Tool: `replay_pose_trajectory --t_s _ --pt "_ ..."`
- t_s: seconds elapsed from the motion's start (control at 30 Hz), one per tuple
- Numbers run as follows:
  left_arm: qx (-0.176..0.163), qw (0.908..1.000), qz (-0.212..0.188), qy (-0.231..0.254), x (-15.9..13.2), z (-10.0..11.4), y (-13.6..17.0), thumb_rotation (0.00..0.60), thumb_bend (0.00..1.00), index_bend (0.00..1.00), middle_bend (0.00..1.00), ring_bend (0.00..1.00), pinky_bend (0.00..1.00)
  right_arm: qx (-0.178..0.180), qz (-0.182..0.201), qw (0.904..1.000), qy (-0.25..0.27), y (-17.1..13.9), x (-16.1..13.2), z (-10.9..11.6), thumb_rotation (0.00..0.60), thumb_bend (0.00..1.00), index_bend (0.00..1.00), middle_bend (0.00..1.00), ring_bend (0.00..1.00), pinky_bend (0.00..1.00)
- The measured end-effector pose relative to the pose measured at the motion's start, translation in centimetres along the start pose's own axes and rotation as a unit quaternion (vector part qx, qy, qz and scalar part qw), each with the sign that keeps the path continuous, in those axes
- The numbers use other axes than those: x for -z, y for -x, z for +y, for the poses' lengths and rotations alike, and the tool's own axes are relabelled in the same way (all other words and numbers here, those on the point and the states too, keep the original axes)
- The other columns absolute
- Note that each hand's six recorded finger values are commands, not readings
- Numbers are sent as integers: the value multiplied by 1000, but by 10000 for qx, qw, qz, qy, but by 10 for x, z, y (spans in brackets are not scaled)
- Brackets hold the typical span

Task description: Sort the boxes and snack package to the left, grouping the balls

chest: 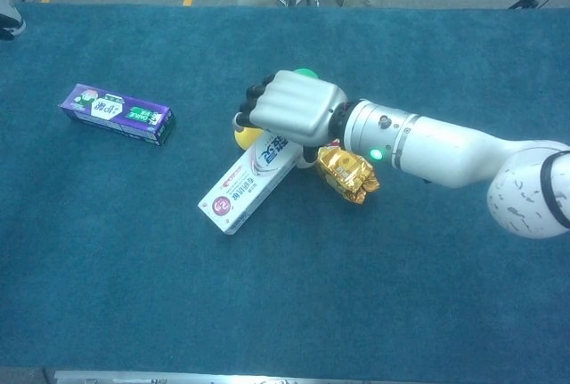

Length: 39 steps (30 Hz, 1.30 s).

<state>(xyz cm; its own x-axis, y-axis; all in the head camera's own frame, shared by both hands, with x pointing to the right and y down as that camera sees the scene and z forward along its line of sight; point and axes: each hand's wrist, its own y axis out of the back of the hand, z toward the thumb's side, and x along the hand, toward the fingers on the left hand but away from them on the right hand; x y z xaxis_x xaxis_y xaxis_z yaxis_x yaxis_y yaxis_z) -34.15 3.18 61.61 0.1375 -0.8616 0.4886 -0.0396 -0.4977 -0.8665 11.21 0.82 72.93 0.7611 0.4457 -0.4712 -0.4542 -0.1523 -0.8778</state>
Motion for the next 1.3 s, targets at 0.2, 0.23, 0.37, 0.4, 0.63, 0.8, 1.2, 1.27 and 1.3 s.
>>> replay_pose_trajectory --t_s 0.2,0.23,0.37,0.4,0.63,0.8,1.2,1.27,1.3 --pt "41 10000 -35 35 -1 -2 0 600 270 0 130 153 272 -18 -23 9999 -116 1 -4 -6 600 110 406 393 268 362" --pt "49 10000 -32 34 0 -3 0 600 271 0 130 153 272 -4 -36 9999 -115 1 -4 -6 600 120 431 406 283 378" --pt "58 10000 -12 58 2 -3 -1 600 271 0 130 153 272 90 -71 9999 -93 2 -4 -5 600 164 542 477 370 459" --pt "57 10000 -8 65 3 -3 -1 600 271 0 130 153 272 122 -77 9999 -90 3 -4 -4 600 173 575 503 398 487" --pt "100 9999 34 79 7 -5 -1 600 271 0 131 153 272 333 -138 9993 65 5 -5 -1 600 198 692 567 473 597" --pt "171 9997 89 133 13 -6 -3 600 270 0 134 153 272 521 -217 9977 373 5 -1 7 600 198 709 583 495 634" --pt "336 9993 -10 155 11 -4 -9 600 270 0 128 152 260 1105 -599 9870 1001 -3 21 38 600 198 710 592 512 651" --pt "355 9992 -61 151 8 -2 -10 600 271 0 125 151 255 1125 -669 9862 1018 -2 22 41 600 199 710 592 512 653" --pt "357 9992 -85 158 6 -1 -11 600 271 0 125 151 255 1133 -694 9859 1021 -2 22 42 600 199 710 591 512 653"
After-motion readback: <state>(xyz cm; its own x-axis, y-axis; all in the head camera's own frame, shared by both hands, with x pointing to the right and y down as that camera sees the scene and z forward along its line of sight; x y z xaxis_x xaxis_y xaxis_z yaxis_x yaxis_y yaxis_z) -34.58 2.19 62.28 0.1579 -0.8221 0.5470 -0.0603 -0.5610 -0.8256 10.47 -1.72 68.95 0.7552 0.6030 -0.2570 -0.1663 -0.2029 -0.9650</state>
